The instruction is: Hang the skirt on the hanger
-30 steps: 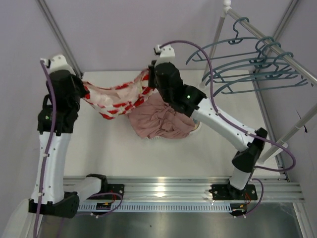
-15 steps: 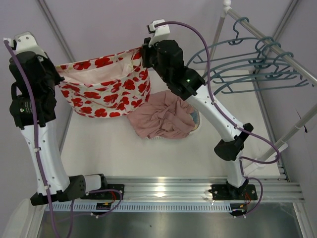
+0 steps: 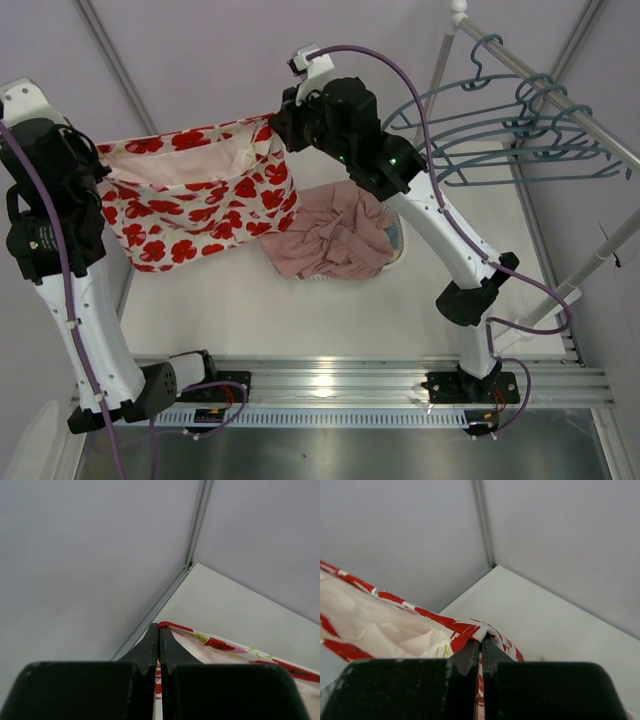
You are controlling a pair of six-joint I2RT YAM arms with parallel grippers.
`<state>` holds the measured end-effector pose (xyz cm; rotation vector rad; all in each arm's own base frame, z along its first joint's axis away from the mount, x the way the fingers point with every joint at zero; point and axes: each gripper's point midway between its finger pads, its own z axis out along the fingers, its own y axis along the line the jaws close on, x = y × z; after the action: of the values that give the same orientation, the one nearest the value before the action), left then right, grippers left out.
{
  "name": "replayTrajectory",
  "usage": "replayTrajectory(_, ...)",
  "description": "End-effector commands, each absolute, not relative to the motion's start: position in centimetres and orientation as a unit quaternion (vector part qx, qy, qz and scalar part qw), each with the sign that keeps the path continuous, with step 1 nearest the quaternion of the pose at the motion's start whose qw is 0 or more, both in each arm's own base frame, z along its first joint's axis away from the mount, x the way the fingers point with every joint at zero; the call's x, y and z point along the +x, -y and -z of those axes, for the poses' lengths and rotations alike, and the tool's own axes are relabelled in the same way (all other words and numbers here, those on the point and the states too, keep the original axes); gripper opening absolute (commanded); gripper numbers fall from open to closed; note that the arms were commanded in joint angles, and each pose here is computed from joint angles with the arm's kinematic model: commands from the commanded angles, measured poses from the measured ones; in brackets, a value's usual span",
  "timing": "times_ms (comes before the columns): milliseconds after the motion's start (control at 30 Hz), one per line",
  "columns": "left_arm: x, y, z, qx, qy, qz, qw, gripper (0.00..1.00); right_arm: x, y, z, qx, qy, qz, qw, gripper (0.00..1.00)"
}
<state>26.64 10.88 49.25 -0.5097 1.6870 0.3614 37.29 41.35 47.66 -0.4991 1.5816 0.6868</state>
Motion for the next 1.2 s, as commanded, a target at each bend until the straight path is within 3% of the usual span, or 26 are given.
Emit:
replayTrajectory(0,22.8,-13.8,-52.5,-0.3,-0.668,-0.218,0.645,0.0,31.8,-39.7,-53.0,-0.259,-0.647,-0.381,0.608,0.0)
replayTrajectory(233,21.3,-13.9,-54.7,-0.313,-0.643,-0.223,0.662,0.0,28.9,-44.9,-47.2,-0.319,-0.667,-0.46,0.492,0.0)
replayTrajectory(367,18.9,-16.2,-54.4,-0.342,-0.629,-0.307,0.626,0.0,26.8,-47.0,-46.3,-0.346,-0.656,-0.493,0.455,0.0)
replayTrajectory(633,19.1,-17.0,-51.4,-0.343,-0.651,-0.339,0.586,0.0,30.2,-44.9,-39.7,-0.275,-0.768,-0.384,0.434,0.0)
replayTrajectory(800,18.7,-17.8,-49.1,-0.35,-0.656,-0.367,0.559,0.0,28.7,-43.4,-37.5,-0.283,-0.791,-0.37,0.398,0.0)
replayTrajectory(1033,22.9,-14.7,-45.3,-0.295,-0.721,-0.25,0.574,0.0,25.5,-43.9,-39.4,-0.313,-0.749,-0.436,0.388,0.0)
replayTrajectory(1167,26.6,-8.9,-44.1,-0.157,-0.763,-0.112,0.617,0.0,24.5,-45.6,-38.4,-0.336,-0.735,-0.45,0.379,0.0)
